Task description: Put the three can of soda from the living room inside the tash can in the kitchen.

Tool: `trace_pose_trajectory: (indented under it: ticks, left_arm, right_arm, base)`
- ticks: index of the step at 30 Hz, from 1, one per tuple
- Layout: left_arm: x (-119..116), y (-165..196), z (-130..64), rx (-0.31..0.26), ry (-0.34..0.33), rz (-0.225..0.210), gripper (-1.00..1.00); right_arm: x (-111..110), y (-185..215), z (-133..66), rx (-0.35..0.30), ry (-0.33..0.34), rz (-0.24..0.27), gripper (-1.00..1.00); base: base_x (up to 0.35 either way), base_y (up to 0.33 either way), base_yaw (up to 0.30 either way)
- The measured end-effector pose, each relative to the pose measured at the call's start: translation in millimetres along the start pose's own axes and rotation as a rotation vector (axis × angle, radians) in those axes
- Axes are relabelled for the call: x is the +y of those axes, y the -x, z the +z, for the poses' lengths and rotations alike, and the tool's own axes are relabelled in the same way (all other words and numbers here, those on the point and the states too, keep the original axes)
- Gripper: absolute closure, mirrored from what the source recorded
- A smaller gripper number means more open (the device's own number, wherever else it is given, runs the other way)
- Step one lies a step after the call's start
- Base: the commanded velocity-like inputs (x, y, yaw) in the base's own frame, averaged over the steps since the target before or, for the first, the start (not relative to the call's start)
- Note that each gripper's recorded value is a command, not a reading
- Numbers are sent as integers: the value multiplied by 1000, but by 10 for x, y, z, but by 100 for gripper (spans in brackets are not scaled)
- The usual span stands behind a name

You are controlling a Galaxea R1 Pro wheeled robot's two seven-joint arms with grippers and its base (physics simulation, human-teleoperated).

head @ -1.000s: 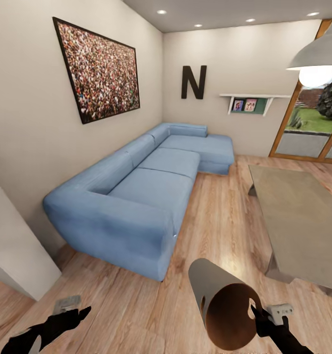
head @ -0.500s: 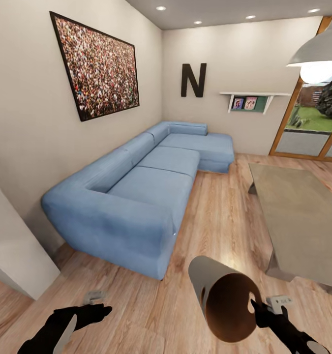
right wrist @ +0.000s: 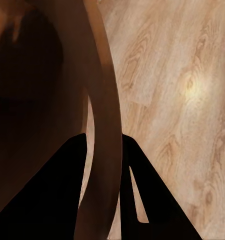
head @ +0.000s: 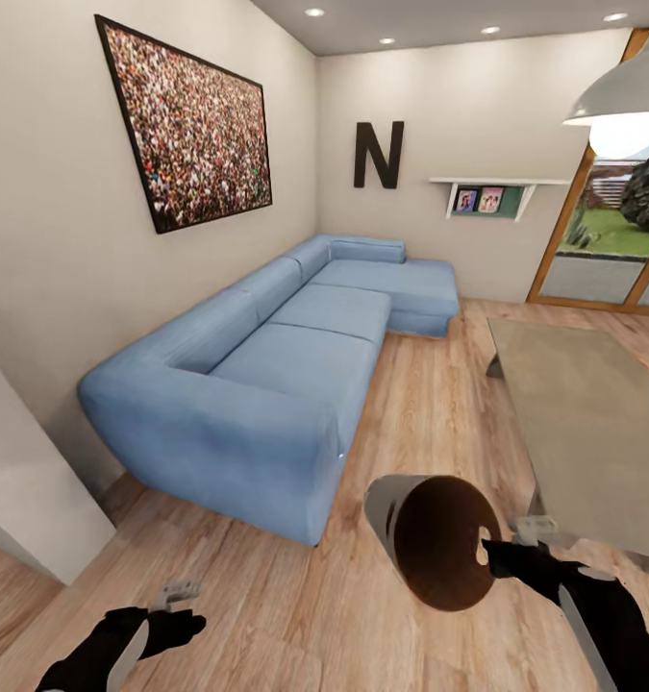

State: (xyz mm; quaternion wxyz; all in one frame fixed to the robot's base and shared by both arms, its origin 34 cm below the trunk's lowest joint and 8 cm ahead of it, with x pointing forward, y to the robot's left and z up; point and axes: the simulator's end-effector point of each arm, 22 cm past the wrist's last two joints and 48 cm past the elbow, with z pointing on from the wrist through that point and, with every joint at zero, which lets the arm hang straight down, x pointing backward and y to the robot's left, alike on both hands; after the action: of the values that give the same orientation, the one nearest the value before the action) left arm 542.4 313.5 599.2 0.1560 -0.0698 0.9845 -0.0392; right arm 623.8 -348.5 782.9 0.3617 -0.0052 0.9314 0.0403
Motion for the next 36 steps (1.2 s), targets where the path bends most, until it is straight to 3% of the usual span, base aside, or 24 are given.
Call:
trace_pose_trajectory:
  ticks: [1, 2, 5, 6, 7, 11, 14, 18, 30, 36]
  left_arm:
    - [8, 8, 16, -6, 1, 1, -100]
    - [32, -17, 53, -15, 6, 0, -100]
    - [65, -120, 128, -8, 11, -3, -100]
    - [68, -125, 143, -10, 12, -3, -100]
    - [72, -126, 159, -13, 12, -3, -100]
    - [80, -88, 192, -42, 12, -1, -100]
    - [76, -63, 191, -55, 10, 0, -100]
    - [50, -23, 193, -77, 8, 8, -100]
    - [33, -26, 196, -77, 6, 12, -100]
    - [23, -11, 196, -84, 5, 14, -100]
  right_arm:
    - [12, 68, 16, 2, 4, 6, 100]
    - [18, 148, 83, 50, 11, 37, 100]
    - [-67, 597, 67, -23, -31, -12, 100]
    - [-2, 640, 68, -33, -4, 9, 100]
    - [59, 632, 85, -31, 20, 28, 100]
    - [-11, 645, 110, -28, -17, -10, 100]
    - [65, 618, 113, -14, 12, 15, 100]
    - [25, 548, 105, 24, -9, 4, 100]
    - [74, 534, 103, 33, 4, 12, 100]
    - [73, 536, 102, 33, 4, 12, 100]
  base:
    - [0, 0, 0]
    - [0, 0, 0]
    - [0, 0, 0]
    - [0, 0, 0]
    - [0, 0, 0]
    - [0, 0, 0]
    - [-20, 0, 0]
    - [-216, 0, 0]
    - [-313, 0, 0]
    - [-105, 0, 0]
